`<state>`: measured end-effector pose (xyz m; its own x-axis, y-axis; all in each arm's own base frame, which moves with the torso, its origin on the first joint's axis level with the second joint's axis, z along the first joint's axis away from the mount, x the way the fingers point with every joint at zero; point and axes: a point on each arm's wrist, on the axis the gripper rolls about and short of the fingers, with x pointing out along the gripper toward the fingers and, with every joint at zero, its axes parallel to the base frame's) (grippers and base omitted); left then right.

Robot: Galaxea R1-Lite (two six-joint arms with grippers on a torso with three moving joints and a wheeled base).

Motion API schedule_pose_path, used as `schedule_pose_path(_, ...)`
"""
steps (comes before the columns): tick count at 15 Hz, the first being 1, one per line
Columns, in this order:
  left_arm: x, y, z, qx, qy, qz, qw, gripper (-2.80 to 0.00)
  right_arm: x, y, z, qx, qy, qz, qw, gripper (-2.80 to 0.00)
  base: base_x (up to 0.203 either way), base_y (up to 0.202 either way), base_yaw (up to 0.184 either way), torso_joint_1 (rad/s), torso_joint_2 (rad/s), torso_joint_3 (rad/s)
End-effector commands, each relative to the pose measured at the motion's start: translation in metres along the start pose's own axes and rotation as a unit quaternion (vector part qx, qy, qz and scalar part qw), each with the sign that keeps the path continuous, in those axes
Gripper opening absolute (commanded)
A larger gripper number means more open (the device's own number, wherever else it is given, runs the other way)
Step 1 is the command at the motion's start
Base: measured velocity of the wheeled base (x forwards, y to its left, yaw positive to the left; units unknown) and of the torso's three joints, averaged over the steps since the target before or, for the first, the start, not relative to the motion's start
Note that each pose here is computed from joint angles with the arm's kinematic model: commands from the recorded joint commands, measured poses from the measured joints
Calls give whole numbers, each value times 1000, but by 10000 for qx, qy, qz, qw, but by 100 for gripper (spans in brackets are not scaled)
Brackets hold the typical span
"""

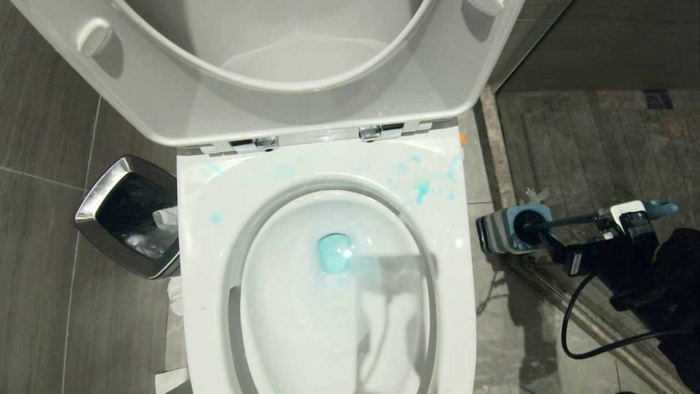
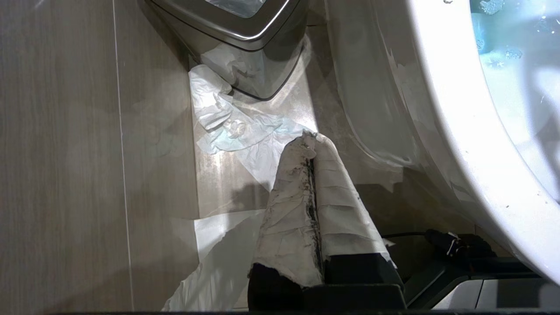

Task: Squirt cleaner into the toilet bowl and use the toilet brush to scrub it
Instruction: Scrub the toilet bowl

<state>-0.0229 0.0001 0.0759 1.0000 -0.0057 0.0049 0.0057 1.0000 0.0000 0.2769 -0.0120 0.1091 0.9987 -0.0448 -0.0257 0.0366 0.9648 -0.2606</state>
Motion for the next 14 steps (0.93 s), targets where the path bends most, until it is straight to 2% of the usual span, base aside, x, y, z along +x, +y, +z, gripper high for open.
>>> schedule_pose_path(1, 0, 0, 0, 0, 2, -2, 10000, -280, 8, -5, 6, -93, -233, -20, 9997, 0, 0, 0, 0, 0, 0, 0)
schedule_pose_path(6, 0, 0, 0, 0, 2, -2, 10000, -280, 35, -6, 6, -217, -440, -9, 9988, 0, 0, 0, 0, 0, 0, 0)
schedule_pose_path(11, 0, 0, 0, 0, 2, -2, 10000, -280, 51, -8, 19, -376, -822, -44, 9959, 0, 0, 0, 0, 0, 0, 0)
schedule_pose_path(12, 0, 0, 0, 0, 2, -2, 10000, -280, 52, -8, 21, -385, -874, 19, 9954, -280, 0, 0, 0, 0, 0, 0)
schedule_pose_path(14, 0, 0, 0, 0, 2, -2, 10000, -280, 50, -8, 23, -413, -917, 85, 9949, -280, 0, 0, 0, 0, 0, 0)
